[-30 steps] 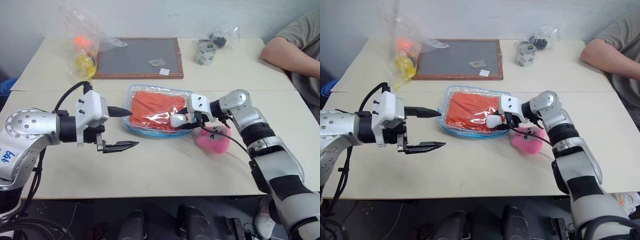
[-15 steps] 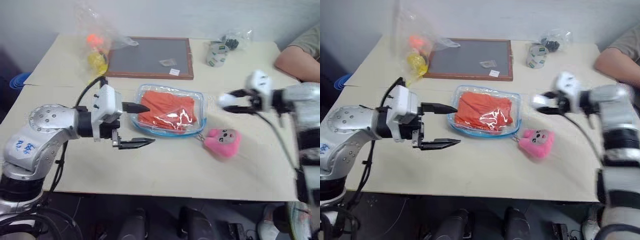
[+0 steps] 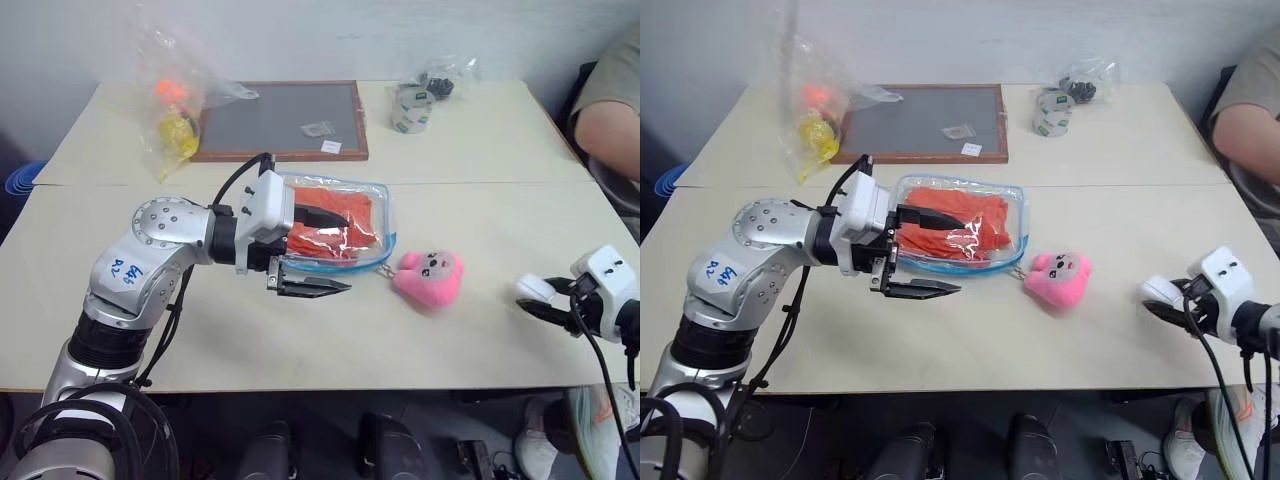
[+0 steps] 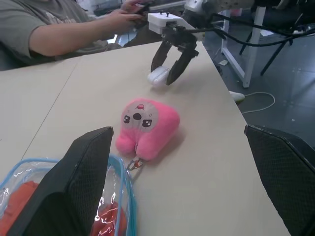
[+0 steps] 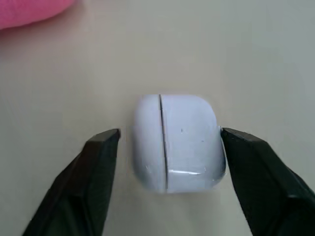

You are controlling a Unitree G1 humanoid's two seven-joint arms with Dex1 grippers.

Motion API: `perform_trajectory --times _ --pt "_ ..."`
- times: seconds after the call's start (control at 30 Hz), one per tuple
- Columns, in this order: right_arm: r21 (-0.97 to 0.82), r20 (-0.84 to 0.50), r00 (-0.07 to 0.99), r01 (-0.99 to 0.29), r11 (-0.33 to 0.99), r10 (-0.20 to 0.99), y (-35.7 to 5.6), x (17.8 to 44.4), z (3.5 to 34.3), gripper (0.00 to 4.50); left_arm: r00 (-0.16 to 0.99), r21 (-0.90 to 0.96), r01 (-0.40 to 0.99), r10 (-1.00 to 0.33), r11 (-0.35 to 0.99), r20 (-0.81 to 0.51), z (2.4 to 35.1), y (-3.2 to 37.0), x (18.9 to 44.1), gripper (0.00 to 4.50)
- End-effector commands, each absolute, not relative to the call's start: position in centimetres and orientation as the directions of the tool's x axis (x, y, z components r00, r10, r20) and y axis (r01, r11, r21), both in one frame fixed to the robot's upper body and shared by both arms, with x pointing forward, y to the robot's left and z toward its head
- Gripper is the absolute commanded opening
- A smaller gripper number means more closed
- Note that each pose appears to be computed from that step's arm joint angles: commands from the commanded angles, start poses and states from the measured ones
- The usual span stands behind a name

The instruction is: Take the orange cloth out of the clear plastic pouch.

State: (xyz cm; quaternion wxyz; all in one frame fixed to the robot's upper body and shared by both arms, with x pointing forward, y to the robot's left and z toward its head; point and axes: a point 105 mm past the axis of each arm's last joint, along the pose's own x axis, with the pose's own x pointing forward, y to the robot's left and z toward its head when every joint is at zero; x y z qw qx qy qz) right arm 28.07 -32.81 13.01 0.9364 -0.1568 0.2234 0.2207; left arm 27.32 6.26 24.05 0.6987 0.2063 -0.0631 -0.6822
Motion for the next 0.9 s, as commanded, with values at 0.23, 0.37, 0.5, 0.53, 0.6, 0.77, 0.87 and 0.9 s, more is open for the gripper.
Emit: perform_trajectory --times 0.23,0.37,0.5,0.53,0.6,0.77,0.87,0.9 --pt "-0.306 -0.405 0.833 -0.512 0.803 0.376 -33.7 28.5 18.7 4.46 0.131 0.418 0.908 -0.966 0.025 -0.225 24.0 8.0 27.5 4.50" --pt "-0.258 -0.230 0.707 -0.707 0.658 0.669 -27.6 28.5 25.0 4.46 0.332 0.529 0.842 -0.874 0.106 -0.354 22.0 12.6 30.9 4.50" --pt "-0.236 -0.241 0.476 -0.874 0.425 0.846 -21.4 26.7 26.0 4.46 0.371 0.563 0.825 -0.805 0.057 -0.463 20.1 15.3 32.3 4.50" --pt "-0.246 -0.253 0.430 -0.895 0.373 0.867 -20.1 26.4 26.0 4.46 0.373 0.566 0.823 -0.787 0.037 -0.491 19.5 15.7 32.6 4.50" --pt "-0.257 -0.255 0.365 -0.918 0.301 0.895 -18.1 26.1 26.0 4.46 0.367 0.574 0.819 -0.756 -0.013 -0.541 18.3 16.0 33.1 4.50" --pt "-0.259 -0.228 0.277 -0.941 0.216 0.933 -15.4 25.5 26.2 4.46 0.377 0.581 0.814 -0.758 -0.003 -0.532 17.2 14.9 34.9 4.50" --pt "-0.247 -0.217 0.248 -0.950 0.193 0.944 -14.7 25.2 26.2 4.46 0.424 0.626 0.780 -0.748 0.015 -0.510 16.7 14.7 36.2 4.50" --pt "-0.244 -0.222 0.241 -0.952 0.186 0.945 -14.6 25.1 26.0 4.46 0.435 0.631 0.775 -0.753 0.033 -0.494 16.7 14.7 36.5 4.50"
